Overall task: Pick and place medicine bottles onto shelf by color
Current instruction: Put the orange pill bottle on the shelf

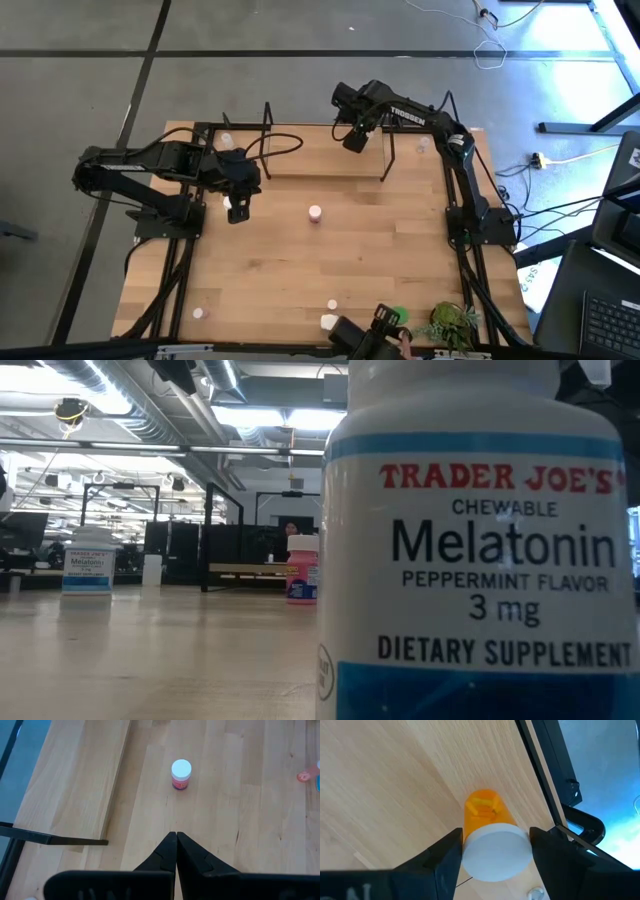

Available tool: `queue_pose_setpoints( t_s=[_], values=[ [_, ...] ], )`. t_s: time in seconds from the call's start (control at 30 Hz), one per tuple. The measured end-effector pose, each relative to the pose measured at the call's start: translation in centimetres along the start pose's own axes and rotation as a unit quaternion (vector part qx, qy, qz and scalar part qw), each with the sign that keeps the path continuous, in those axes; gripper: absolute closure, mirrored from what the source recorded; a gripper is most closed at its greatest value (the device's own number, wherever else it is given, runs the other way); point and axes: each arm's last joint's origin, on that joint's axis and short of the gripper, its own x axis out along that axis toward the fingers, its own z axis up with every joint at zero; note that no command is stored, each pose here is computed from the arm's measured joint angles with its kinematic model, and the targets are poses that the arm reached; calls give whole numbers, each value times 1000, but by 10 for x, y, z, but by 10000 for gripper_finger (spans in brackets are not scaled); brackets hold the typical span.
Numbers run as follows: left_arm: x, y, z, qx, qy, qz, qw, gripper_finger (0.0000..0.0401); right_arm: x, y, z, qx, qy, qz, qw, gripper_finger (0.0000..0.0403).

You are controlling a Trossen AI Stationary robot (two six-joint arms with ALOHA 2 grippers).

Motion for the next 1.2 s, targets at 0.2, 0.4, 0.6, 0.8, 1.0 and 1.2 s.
queue_pose_setpoints(
  t_s=[0.2, 0.4, 0.6, 0.8, 1.0, 1.2],
  values=[
    [0, 0, 0, 0, 0, 0, 1000, 401, 0, 0, 0, -2, 0, 2, 1000, 175],
    [0, 0, 0, 0, 0, 0, 1000, 401, 0, 1, 0, -12, -2, 10, 1000, 175],
    [0, 0, 0, 0, 0, 0, 1000, 401, 0, 0, 1, -13, -4, 9, 1000, 175],
    [0, 0, 0, 0, 0, 0, 1000, 401, 0, 1, 1, -25, -4, 13, 1000, 175],
    [0, 0, 0, 0, 0, 0, 1000, 401, 0, 2, 1, -27, -7, 33, 999, 175],
    [0, 0, 0, 0, 0, 0, 1000, 401, 3, 3, 0, -33, -5, 35, 999, 175]
  ],
)
